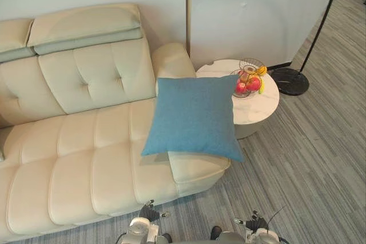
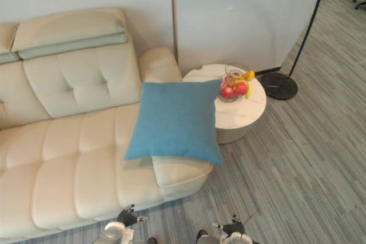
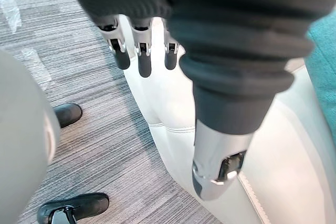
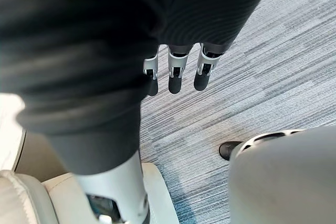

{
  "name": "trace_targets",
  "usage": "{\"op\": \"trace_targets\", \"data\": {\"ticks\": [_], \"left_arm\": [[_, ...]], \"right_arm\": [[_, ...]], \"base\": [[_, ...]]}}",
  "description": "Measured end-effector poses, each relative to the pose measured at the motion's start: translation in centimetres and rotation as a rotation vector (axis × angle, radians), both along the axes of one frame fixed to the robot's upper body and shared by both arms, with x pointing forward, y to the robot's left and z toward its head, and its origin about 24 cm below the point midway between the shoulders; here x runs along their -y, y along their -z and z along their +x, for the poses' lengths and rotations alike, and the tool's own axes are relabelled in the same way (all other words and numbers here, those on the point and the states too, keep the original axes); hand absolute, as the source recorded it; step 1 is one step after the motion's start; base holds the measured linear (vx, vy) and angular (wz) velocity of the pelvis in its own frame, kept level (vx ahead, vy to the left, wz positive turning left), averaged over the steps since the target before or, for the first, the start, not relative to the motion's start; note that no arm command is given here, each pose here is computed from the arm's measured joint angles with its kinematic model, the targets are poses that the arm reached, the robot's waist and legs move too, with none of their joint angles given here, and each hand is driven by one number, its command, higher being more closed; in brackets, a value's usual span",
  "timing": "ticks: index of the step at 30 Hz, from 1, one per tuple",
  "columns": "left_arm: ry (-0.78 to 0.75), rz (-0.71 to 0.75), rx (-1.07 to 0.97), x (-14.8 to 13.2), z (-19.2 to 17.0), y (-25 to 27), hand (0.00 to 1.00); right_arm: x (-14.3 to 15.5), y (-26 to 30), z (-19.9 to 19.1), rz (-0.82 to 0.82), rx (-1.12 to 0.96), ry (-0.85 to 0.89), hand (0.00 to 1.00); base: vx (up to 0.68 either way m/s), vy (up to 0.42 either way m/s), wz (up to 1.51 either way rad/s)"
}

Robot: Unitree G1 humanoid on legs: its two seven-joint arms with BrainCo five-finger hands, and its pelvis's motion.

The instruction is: Pick up cushions and gather them together orderly.

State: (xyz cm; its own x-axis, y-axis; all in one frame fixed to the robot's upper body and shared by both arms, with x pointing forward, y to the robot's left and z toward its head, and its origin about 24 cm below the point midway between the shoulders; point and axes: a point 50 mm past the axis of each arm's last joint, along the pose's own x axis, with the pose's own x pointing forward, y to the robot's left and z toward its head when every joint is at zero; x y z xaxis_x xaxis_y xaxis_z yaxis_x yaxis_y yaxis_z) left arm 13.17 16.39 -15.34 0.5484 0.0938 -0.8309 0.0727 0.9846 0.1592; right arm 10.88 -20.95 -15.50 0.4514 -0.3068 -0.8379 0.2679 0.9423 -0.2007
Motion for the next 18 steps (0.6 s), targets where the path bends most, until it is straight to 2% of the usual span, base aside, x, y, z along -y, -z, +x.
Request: {"op": "trace_targets", "data": {"ticks": [2, 5, 11, 15, 18], "left_arm": [[-0.014, 0.003, -0.001, -0.3, -0.1, 0.0, 0.00], [-0.120, 0.012, 0.028, -2.1, 0.2, -0.4, 0.00], [-0.288, 0.090, 0.242, -7.8, 3.0, -3.8, 0.00], [-0.383, 0.073, 0.352, -9.0, 4.3, -5.4, 0.00], [-0.410, 0.046, 0.395, -9.0, 4.9, -6.0, 0.00]], "right_arm": [[0.1, 0.0, 0.0, -0.004, 0.001, 0.005, 0.00], [1.0, -0.7, 0.9, -0.024, 0.057, 0.029, 0.00], [7.2, -5.5, 4.0, -0.188, 0.326, 0.161, 0.00], [9.6, -7.9, 5.0, -0.268, 0.429, 0.217, 0.00], [10.2, -8.5, 5.3, -0.288, 0.448, 0.227, 0.00]], "base": [[-0.03, 0.026, 0.06], [-0.06, 0.031, 0.02], [-0.12, 0.029, 0.04], [-0.13, 0.002, -0.02], [-0.07, -0.008, -0.05]]}}
